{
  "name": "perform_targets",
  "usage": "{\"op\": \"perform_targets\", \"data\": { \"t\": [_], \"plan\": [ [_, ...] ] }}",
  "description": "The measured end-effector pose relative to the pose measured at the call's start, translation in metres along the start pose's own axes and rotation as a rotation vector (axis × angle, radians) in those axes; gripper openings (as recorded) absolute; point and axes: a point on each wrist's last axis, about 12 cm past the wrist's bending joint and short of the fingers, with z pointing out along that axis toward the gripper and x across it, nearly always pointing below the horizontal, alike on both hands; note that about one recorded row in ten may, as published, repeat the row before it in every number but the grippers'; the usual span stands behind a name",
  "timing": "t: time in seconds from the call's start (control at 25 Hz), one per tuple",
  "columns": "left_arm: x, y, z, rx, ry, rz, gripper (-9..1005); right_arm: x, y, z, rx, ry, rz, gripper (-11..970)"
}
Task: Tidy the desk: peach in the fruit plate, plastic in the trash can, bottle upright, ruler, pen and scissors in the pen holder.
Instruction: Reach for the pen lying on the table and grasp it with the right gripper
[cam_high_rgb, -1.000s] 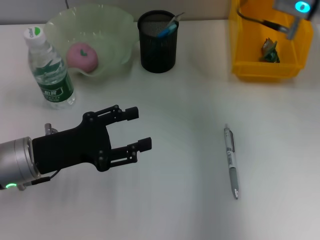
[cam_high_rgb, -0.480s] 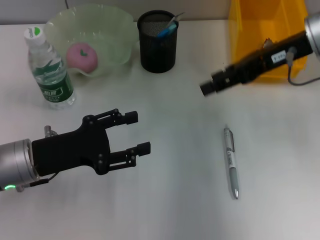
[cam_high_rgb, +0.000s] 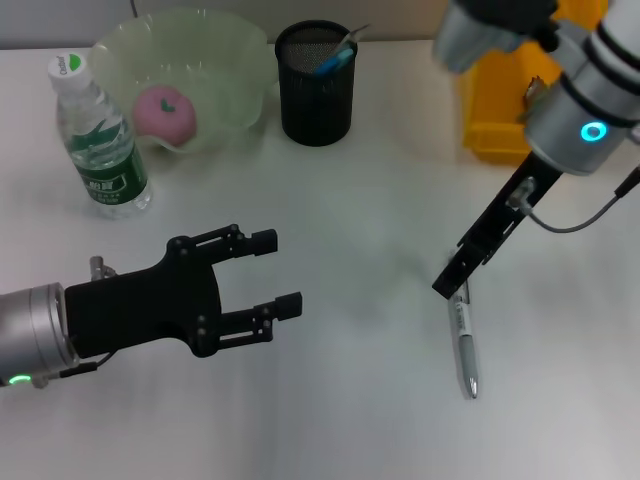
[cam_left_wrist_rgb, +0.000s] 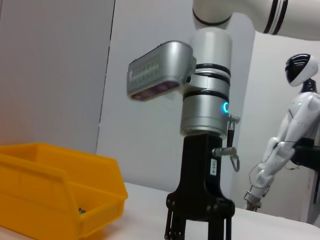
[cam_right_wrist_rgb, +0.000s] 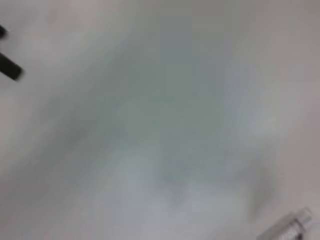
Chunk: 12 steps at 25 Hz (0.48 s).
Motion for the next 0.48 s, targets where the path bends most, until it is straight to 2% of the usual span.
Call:
{"op": "perform_targets", "data": {
  "t": [0.48],
  "plan": [
    [0.0, -0.002, 0.0, 0.013, -0.009, 0.002, 756, -0.015, 0.01, 0.024, 0.128, 0.146, 0.035, 679]
  ]
}}
